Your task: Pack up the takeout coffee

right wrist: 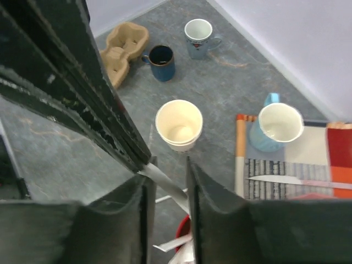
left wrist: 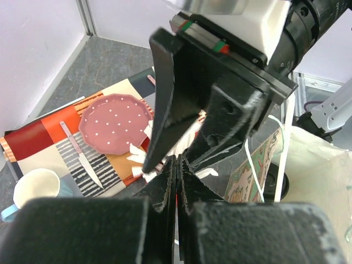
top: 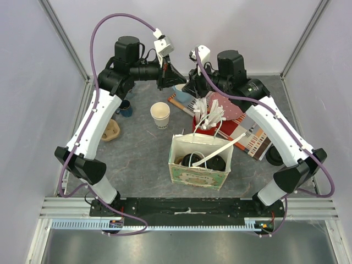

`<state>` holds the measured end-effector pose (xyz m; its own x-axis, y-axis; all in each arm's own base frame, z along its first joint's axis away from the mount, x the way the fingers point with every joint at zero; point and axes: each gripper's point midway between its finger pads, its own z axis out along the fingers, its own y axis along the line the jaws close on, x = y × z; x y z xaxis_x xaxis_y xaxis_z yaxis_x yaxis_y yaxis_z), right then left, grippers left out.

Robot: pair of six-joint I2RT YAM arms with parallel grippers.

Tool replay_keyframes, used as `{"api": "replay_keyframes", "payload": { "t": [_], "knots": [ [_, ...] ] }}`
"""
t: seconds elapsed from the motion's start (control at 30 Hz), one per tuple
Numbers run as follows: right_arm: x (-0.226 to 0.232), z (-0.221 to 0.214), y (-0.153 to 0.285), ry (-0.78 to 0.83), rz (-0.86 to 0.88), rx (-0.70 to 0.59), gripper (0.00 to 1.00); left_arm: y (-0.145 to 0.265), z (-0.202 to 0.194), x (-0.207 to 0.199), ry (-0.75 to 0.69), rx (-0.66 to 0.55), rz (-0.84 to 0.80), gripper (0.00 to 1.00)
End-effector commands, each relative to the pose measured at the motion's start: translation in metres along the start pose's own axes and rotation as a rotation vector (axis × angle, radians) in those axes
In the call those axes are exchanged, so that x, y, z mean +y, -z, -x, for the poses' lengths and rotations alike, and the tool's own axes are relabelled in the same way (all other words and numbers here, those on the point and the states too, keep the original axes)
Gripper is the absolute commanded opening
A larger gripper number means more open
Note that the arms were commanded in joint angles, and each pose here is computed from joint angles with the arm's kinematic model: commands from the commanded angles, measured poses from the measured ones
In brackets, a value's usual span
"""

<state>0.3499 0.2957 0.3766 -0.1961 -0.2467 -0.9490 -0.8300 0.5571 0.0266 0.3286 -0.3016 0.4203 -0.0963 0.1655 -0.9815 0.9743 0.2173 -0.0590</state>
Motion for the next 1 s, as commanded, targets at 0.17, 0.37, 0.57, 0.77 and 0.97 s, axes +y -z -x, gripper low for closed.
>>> {"api": "replay_keyframes", "payload": {
  "t": [0.17,0.37,0.57,0.77,0.97],
  "knots": [
    [-0.003,0.037,0.015,-0.025,-0.059,-0.119,0.00,0.007,0.017,-0.010,0.013,-0.049,-0.003,0.02],
    [-0.005,0.034,0.024,-0.091,-0.078,-0.124,0.00,0.009,0.013,-0.006,0.017,-0.040,0.035,0.55],
    [-0.024,0.033,0.032,-0.116,-0.140,-0.135,0.00,0.023,0.003,-0.002,0.027,-0.031,0.079,0.75],
    [-0.034,0.037,0.035,-0.135,-0.174,-0.153,0.00,0.048,-0.023,0.017,0.112,-0.008,0.139,0.75],
    [-0.038,0.031,0.035,-0.137,-0.183,-0.141,0.00,0.063,-0.104,0.003,0.038,0.131,0.069,0.64]
  ]
}}
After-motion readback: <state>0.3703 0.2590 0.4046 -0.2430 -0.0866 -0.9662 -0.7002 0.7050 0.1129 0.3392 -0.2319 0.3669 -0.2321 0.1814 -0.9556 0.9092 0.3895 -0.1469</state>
